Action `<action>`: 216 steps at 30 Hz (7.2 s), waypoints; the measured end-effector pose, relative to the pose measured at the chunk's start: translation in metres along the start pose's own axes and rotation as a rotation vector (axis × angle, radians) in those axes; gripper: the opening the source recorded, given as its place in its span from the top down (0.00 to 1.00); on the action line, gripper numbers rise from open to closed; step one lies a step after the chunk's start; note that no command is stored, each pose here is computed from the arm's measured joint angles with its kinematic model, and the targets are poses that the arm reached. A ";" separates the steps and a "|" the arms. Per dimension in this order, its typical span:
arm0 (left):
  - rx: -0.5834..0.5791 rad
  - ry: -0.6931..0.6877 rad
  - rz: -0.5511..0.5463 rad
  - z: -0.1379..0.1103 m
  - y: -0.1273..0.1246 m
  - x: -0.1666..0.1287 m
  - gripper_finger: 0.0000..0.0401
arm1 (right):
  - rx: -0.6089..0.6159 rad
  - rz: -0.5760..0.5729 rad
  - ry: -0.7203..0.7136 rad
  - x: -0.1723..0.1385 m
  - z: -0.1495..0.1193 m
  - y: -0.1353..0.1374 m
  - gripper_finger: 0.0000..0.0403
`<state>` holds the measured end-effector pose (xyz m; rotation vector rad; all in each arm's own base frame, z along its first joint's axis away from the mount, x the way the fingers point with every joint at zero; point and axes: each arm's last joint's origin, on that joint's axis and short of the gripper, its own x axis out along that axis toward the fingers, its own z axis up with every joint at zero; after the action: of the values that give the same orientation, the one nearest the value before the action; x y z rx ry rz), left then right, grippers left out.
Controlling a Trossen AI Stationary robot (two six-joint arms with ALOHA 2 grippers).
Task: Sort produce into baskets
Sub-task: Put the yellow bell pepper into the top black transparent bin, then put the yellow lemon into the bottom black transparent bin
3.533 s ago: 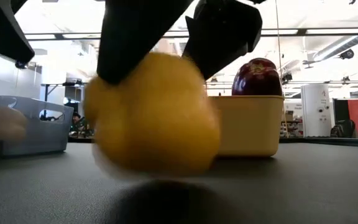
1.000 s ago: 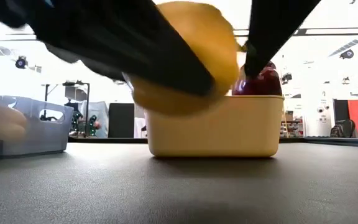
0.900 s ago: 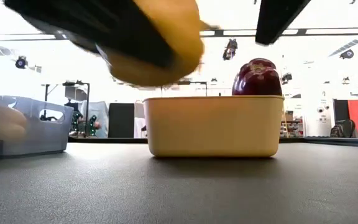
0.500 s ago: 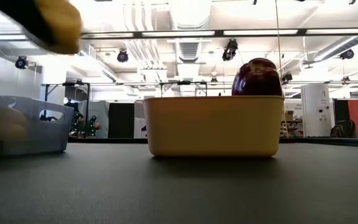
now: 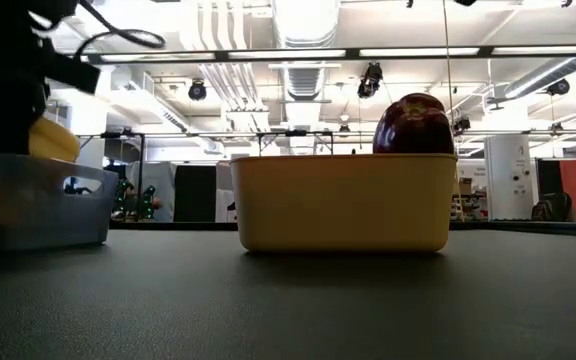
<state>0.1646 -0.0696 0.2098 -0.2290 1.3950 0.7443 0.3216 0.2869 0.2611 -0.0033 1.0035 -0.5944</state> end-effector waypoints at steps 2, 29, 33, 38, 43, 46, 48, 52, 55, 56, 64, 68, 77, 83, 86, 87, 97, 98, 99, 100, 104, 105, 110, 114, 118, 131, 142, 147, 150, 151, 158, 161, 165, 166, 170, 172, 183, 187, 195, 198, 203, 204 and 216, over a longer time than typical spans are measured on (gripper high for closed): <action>0.000 -0.016 -0.039 0.000 -0.005 0.007 0.09 | -0.031 -0.001 0.000 0.000 0.000 0.000 0.01; 0.188 -0.731 -0.227 -0.017 -0.041 -0.098 0.07 | 0.213 0.049 0.705 -0.011 -0.036 -0.083 0.01; 0.328 -1.110 -0.306 -0.035 -0.075 -0.123 0.07 | 0.424 -0.020 0.840 -0.005 -0.071 -0.095 0.01; 0.484 -1.302 -0.401 -0.047 -0.097 -0.139 0.07 | 0.590 0.035 0.876 0.016 -0.096 -0.096 0.02; 0.533 -1.243 -0.483 -0.055 -0.108 -0.112 0.07 | 0.634 -0.014 0.991 0.034 -0.116 -0.099 0.09; 0.544 -1.223 -0.462 -0.057 -0.110 -0.099 0.07 | 0.643 0.016 1.044 0.039 -0.121 -0.096 0.15; 0.527 -1.228 -0.459 -0.056 -0.110 -0.100 0.07 | 0.663 0.029 1.049 0.043 -0.123 -0.094 0.20; 0.525 -1.240 -0.464 -0.055 -0.110 -0.102 0.07 | 0.670 0.011 1.083 0.048 -0.131 -0.095 0.29; 0.503 -1.234 -0.480 -0.055 -0.110 -0.102 0.07 | 0.656 -0.017 1.129 0.050 -0.138 -0.097 0.34; 0.503 -1.233 -0.480 -0.055 -0.110 -0.102 0.07 | 0.651 -0.020 1.131 0.050 -0.139 -0.097 0.35; 0.490 -1.229 -0.489 -0.055 -0.110 -0.102 0.07 | 0.644 0.044 1.127 0.049 -0.143 -0.092 0.39; 0.494 -1.231 -0.486 -0.055 -0.110 -0.103 0.07 | 0.645 0.053 1.124 0.054 -0.149 -0.091 0.36; 0.475 -1.185 -0.585 -0.056 -0.111 -0.103 0.07 | 0.614 0.053 1.110 0.070 -0.159 -0.081 0.38; 0.519 -1.183 -0.572 -0.057 -0.114 -0.100 0.07 | 0.618 0.200 0.971 0.054 -0.131 -0.063 0.54; 0.532 -1.189 -0.563 -0.057 -0.114 -0.100 0.07 | 0.608 0.317 0.725 0.044 -0.105 -0.056 0.54; 0.530 -1.189 -0.565 -0.057 -0.114 -0.100 0.07 | 0.590 0.354 0.618 0.040 -0.095 -0.054 0.54; 0.413 -0.952 -0.769 -0.064 -0.123 -0.082 0.07 | 0.120 0.426 -0.266 0.054 -0.029 -0.014 0.48; 0.395 -0.930 -0.768 -0.065 -0.126 -0.077 0.07 | 0.093 0.422 -0.313 0.061 -0.026 -0.006 0.49; 0.388 -0.911 -0.759 -0.067 -0.129 -0.070 0.07 | 0.076 0.432 -0.349 0.068 -0.024 0.001 0.50; 0.382 -0.893 -0.747 -0.068 -0.132 -0.064 0.07 | 0.054 0.433 -0.374 0.077 -0.023 0.008 0.50; 0.412 -0.862 -0.687 -0.073 -0.151 -0.040 0.07 | -0.025 0.406 -0.418 0.104 -0.020 0.026 0.52; 0.427 -0.864 -0.674 -0.074 -0.156 -0.035 0.07 | -0.037 0.393 -0.420 0.109 -0.020 0.029 0.51; 0.444 -0.856 -0.621 -0.073 -0.182 -0.017 0.07 | -0.054 0.347 -0.394 0.135 -0.022 0.036 0.45; 0.394 -0.835 -0.579 -0.060 -0.198 -0.005 0.07 | -0.049 0.326 -0.375 0.149 -0.025 0.038 0.41; 0.345 -0.819 -0.540 -0.043 -0.206 0.006 0.07 | -0.056 0.343 -0.356 0.152 -0.027 0.040 0.36; 0.468 -0.837 -0.557 -0.014 -0.211 0.013 0.07 | -0.070 0.356 -0.341 0.153 -0.028 0.040 0.20; 0.552 -0.866 -0.582 0.007 -0.210 0.014 0.07 | -0.085 0.413 -0.214 0.147 -0.031 0.034 0.19; 0.571 -0.898 -0.598 0.008 -0.211 0.011 0.07 | -0.066 0.380 -0.184 0.145 -0.033 0.029 0.19; 0.562 -0.904 -0.603 0.009 -0.211 0.010 0.07 | -0.065 0.379 -0.184 0.145 -0.033 0.029 0.19; 0.561 -0.904 -0.602 0.009 -0.211 0.010 0.07 | -0.064 0.377 -0.182 0.145 -0.033 0.029 0.19; 0.530 -0.914 -0.616 0.012 -0.213 0.012 0.07 | -0.046 0.364 -0.191 0.143 -0.032 0.027 0.19; 0.516 -0.926 -0.634 0.013 -0.221 0.023 0.07 | -0.047 0.363 -0.190 0.143 -0.032 0.027 0.19; 0.512 -0.919 -0.597 0.017 -0.231 0.048 0.07 | -0.046 0.364 -0.191 0.143 -0.032 0.027 0.19; 0.506 -0.916 -0.591 0.018 -0.234 0.052 0.07 | -0.047 0.364 -0.191 0.143 -0.032 0.027 0.19; 0.501 -0.915 -0.586 0.022 -0.246 0.060 0.09 | -0.049 0.360 -0.193 0.143 -0.032 0.027 0.19; 0.508 -0.910 -0.586 0.022 -0.250 0.061 0.13 | -0.049 0.359 -0.193 0.143 -0.032 0.027 0.19; 0.600 -0.823 -0.521 0.017 -0.249 0.022 0.56 | -0.047 0.343 -0.170 0.107 -0.035 0.013 0.19; 0.627 -0.781 -0.509 0.008 -0.233 -0.006 0.58 | -0.050 0.356 -0.183 0.081 -0.035 0.005 0.19; 0.623 -0.409 -0.516 -0.056 -0.161 -0.079 0.56 | 0.004 0.378 -0.143 0.038 -0.048 -0.013 0.19; 0.551 -0.257 -0.449 -0.083 -0.133 -0.089 0.56 | 0.019 0.384 -0.136 0.033 -0.051 -0.014 0.19; 0.455 -0.161 -0.322 -0.111 -0.102 -0.086 0.56 | 0.049 0.383 -0.124 0.035 -0.052 -0.012 0.19; 0.438 -0.160 -0.315 -0.114 -0.099 -0.084 0.56 | 0.049 0.383 -0.124 0.036 -0.053 -0.012 0.19; 0.400 -0.047 -0.196 -0.125 -0.107 -0.014 0.53 | 0.089 0.304 -0.060 0.039 -0.057 -0.022 0.19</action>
<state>0.1273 -0.2254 0.1688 -0.0328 1.4215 0.2976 0.2813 0.2654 0.2049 0.2059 0.8975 -0.3570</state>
